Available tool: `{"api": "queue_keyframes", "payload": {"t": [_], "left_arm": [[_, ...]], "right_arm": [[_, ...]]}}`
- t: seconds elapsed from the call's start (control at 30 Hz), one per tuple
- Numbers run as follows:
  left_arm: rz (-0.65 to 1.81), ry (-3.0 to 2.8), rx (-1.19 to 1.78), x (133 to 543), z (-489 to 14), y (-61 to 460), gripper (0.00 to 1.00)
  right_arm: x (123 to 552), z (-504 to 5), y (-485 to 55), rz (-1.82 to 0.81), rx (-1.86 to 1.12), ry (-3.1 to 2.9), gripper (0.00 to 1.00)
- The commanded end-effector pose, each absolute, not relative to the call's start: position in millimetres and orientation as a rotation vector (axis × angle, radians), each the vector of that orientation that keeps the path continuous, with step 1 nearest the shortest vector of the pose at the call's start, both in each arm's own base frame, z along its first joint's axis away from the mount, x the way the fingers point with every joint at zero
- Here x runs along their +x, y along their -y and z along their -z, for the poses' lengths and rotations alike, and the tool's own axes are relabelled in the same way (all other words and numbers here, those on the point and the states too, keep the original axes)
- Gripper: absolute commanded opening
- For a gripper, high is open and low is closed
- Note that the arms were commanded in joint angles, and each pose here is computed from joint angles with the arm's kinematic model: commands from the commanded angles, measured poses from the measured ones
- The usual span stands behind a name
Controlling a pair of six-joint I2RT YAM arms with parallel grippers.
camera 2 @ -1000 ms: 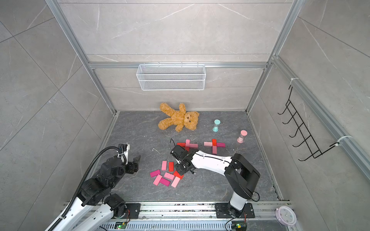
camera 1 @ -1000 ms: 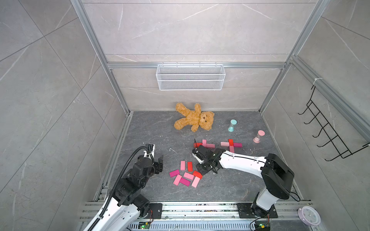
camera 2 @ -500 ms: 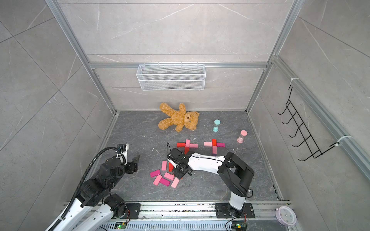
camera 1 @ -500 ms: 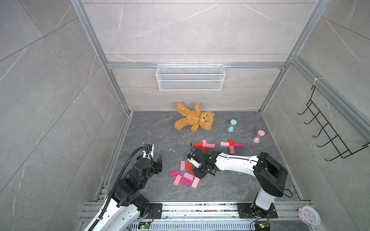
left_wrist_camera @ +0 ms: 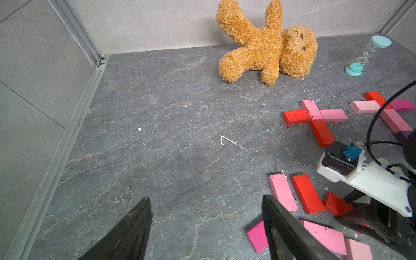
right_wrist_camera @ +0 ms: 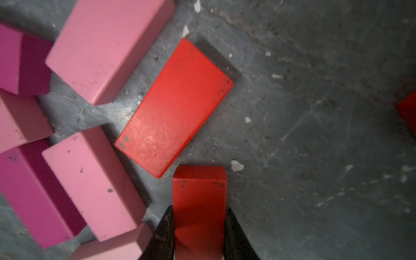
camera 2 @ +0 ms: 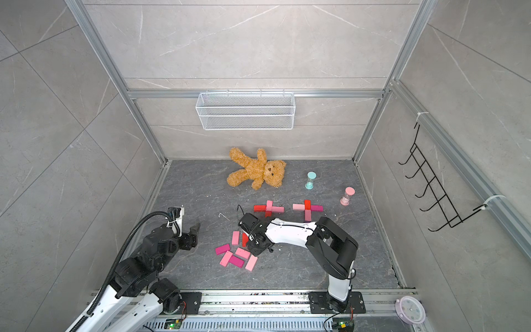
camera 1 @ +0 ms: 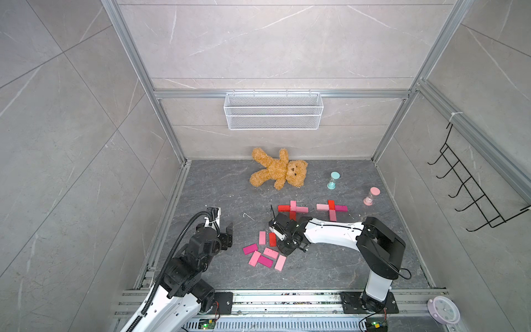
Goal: Assemble the letter t with building blocks
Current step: Pick up the building block from the center of the board.
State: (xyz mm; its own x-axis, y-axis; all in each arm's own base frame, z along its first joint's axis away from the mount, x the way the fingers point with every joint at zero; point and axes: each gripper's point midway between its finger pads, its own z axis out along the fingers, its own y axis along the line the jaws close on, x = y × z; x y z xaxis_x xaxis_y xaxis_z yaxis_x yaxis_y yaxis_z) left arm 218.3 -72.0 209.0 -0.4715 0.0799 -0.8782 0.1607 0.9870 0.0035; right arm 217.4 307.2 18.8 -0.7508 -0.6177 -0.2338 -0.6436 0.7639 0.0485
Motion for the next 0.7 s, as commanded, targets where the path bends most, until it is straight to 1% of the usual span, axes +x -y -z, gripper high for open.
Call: {"api": "queue_keyframes", "payload": {"t": [0.0, 0.3, 0.43, 0.67], "left_arm": [[0.098, -2.032, 0.133, 219, -220, 68, 0.79], [0.121, -2.027, 0.147, 218, -222, 72, 0.79], [0.136, -2.022, 0.148, 218, -224, 73, 0.79], [0.15, -2.017, 0.15, 217, -225, 74, 0.79]], "right_arm": [[219, -19, -296, -0.097, -0.743, -2.875, 0.17], [233, -31, -274, -0.107, -0.208, -2.919, 0.17], [247, -38, -270, -0.105, -0.076, -2.894, 0.17], [264, -40, -261, 0.0, 0.084, -2.863, 0.18]]}}
